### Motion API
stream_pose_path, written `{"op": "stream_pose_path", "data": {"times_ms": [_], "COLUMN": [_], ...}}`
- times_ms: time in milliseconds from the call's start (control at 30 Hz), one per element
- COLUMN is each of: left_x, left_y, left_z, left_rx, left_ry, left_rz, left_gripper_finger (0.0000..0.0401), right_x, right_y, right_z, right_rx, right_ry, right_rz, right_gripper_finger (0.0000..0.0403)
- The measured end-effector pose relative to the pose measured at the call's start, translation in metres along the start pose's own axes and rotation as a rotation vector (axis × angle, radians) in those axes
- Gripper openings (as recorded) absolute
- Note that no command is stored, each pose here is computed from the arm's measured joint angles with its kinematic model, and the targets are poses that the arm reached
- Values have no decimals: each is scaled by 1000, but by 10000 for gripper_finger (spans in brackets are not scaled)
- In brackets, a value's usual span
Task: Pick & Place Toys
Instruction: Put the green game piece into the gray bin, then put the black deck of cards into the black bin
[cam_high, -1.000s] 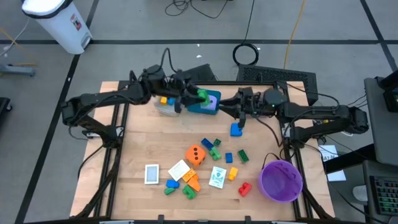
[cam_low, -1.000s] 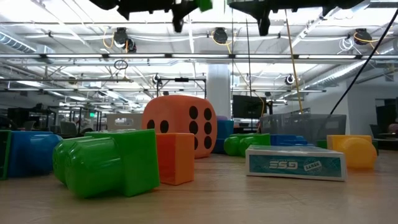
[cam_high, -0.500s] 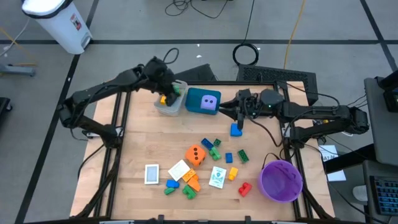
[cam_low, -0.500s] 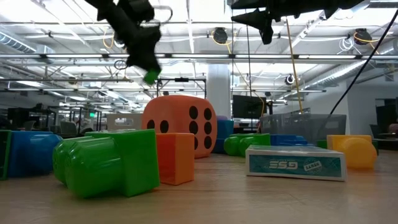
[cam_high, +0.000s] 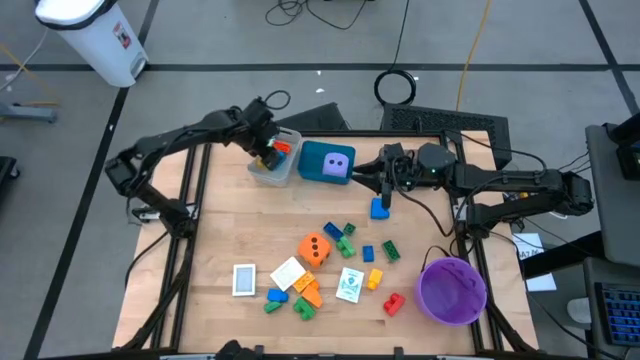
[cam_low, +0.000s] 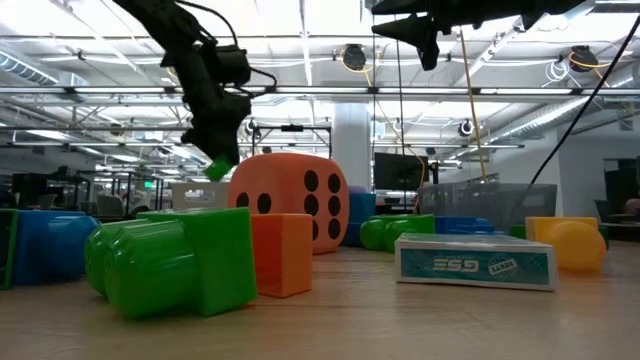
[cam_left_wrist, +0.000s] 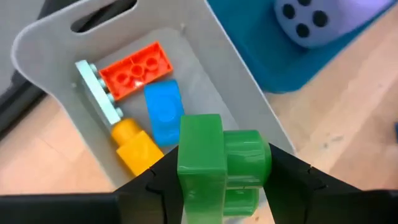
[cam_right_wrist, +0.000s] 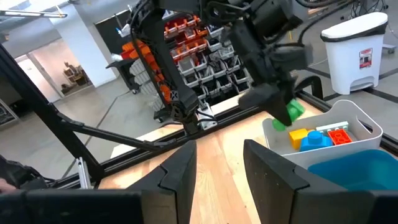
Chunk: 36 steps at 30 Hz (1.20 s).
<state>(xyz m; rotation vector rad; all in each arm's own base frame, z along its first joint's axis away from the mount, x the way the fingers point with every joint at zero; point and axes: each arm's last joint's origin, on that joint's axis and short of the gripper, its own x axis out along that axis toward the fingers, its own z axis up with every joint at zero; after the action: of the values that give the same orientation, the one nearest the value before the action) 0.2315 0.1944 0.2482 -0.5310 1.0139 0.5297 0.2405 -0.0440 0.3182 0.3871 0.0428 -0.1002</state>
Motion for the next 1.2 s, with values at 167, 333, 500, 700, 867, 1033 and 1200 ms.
{"op": "stream_pose_path", "data": {"times_ms": [167,333,500,700,867,1033,1200], "left_x": [20,44,56,56,56,56,54], "left_y": [-2,-6,-9,-5,-3,-3,-3], "left_z": [7,10,10,12,13,13,15], "left_rx": [-69,-110,-113,-146,-176,-182,-194], "left_ry": [-13,6,12,-13,-21,-21,-26], "left_rz": [-4,-5,47,98,86,86,84], "left_gripper_finger": [179,180,181,181,184,213,245], "right_x": [0,0,0,0,0,0,0], "right_y": [0,0,0,-1,-1,-1,-1], "right_z": [0,0,0,-2,-2,-2,-2], "right_rx": [0,0,2,4,1,-3,-3], "right_ry": [0,0,4,20,21,21,21], "right_rz": [-1,-1,-3,-10,-10,-10,-10], "right_gripper_finger": [128,128,128,128,128,128,128]}}
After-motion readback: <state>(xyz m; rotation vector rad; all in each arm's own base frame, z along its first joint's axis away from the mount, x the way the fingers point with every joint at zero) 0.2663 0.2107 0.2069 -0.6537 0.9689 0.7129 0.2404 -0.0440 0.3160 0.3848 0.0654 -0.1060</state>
